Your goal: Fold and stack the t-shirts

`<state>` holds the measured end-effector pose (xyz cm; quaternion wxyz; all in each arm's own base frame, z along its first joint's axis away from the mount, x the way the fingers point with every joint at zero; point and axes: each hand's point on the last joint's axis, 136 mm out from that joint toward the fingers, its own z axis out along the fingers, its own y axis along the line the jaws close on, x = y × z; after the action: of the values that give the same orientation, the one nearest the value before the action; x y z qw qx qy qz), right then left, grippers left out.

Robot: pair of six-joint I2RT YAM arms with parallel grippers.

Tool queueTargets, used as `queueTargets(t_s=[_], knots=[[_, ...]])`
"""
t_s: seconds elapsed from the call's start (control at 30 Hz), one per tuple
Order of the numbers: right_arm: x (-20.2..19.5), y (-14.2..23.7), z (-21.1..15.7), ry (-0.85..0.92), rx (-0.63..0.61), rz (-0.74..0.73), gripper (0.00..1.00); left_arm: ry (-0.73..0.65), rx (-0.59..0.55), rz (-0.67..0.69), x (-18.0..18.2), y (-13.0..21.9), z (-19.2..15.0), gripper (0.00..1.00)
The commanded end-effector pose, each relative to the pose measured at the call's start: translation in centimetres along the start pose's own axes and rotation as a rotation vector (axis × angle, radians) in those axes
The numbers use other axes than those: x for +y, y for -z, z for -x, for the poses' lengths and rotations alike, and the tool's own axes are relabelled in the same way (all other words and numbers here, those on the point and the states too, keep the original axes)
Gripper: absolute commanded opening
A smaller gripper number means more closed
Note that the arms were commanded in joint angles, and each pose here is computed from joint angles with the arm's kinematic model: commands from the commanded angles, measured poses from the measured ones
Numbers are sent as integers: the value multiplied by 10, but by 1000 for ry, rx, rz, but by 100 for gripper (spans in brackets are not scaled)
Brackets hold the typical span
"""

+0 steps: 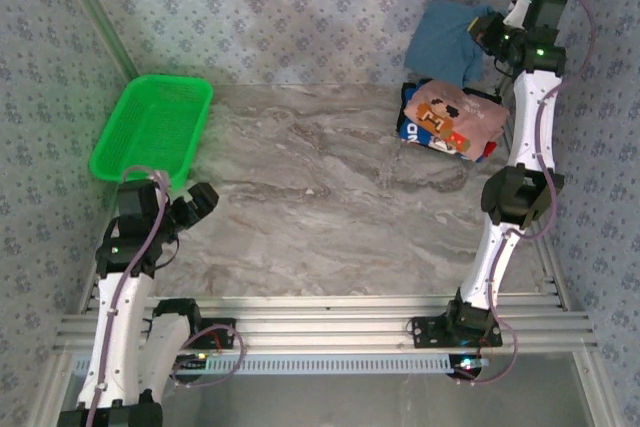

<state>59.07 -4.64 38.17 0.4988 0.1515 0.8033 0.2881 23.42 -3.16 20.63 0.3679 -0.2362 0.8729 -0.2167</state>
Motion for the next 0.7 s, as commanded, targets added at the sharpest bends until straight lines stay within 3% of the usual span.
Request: queueTargets(t_s=[0.0, 0.2, 0.53, 0.6, 0.67], knots=[[-25, -11, -14, -29, 48, -17, 0, -15, -21, 9, 1, 7, 3, 100], [-74, -19, -43, -6, 133, -95, 0, -16, -13, 19, 3, 7, 1, 100], [-177, -10, -106, -125, 269, -287, 2, 11, 0, 23, 6, 4, -3, 100], [-196, -7, -120, -155, 297, -339, 9, 13, 4, 26, 6, 4, -3, 99], [-210, -4, -131, -184, 316, -371, 29, 14, 10, 28, 7, 4, -4, 100]])
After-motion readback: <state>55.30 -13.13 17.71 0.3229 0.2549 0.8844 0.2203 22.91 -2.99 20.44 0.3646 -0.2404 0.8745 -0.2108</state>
